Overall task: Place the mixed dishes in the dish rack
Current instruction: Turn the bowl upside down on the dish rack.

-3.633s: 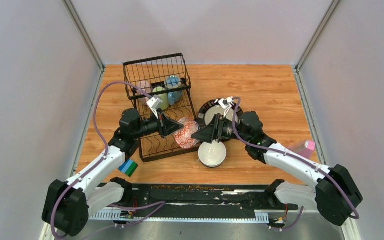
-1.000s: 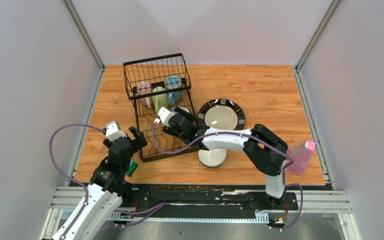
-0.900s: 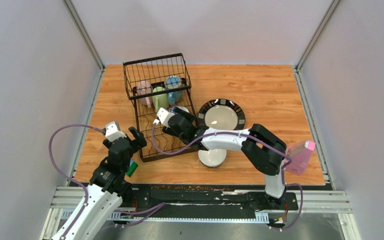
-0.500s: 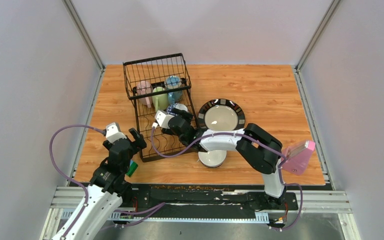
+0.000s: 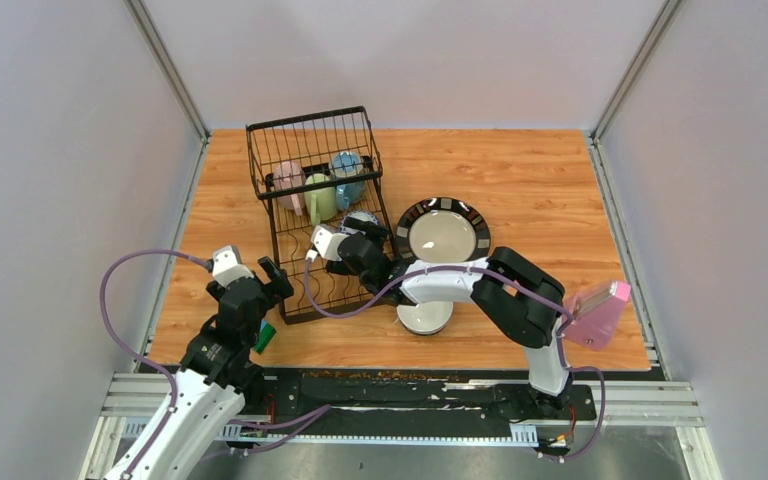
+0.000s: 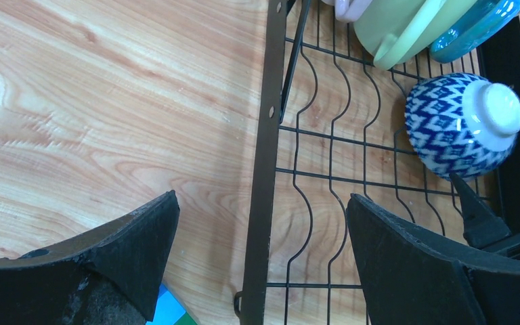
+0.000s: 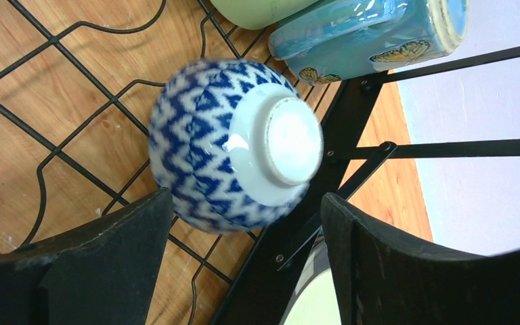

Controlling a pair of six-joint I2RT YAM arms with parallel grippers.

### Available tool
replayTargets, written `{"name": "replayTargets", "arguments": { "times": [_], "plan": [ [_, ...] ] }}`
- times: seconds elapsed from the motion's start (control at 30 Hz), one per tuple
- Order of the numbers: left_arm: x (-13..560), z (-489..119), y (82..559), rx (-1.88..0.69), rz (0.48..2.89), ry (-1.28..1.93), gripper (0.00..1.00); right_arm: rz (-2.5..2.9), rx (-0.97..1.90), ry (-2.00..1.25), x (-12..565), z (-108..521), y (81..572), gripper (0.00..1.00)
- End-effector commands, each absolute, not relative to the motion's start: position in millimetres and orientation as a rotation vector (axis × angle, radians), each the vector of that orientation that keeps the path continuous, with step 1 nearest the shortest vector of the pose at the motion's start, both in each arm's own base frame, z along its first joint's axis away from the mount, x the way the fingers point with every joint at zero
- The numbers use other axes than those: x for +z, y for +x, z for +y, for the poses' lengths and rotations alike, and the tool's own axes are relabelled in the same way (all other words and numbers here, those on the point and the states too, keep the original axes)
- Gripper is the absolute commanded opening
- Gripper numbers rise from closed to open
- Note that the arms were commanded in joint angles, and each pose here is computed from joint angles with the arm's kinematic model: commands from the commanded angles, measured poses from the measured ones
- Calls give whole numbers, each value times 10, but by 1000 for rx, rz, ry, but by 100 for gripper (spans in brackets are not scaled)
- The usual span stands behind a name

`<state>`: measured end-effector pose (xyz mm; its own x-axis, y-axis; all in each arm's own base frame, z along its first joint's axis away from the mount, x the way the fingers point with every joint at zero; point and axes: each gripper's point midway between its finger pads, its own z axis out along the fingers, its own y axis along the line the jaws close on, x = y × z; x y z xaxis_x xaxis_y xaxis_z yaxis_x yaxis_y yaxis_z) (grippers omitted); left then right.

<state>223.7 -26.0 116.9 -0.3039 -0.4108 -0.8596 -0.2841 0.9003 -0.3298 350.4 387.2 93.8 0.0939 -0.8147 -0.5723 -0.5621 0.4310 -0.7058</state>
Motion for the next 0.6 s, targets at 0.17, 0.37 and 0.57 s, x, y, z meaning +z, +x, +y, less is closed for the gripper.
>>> {"name": "replayTargets", "arguments": {
  "times": [0.17, 0.37, 0.57],
  "plan": [
    [1183, -300, 2277, -154, 1898, -498, 100, 1589, -258, -1223, 1004, 3915, 3551, 82],
    [1189, -314, 2288, -159, 1900, -495, 100, 1673, -241, -1076, 1101, 3860, 3693, 75],
    [1239, -332, 2299, -170, 1894, -486, 100, 1739, -135, -942, 1234, 3852, 3697, 70]
  ]
}}
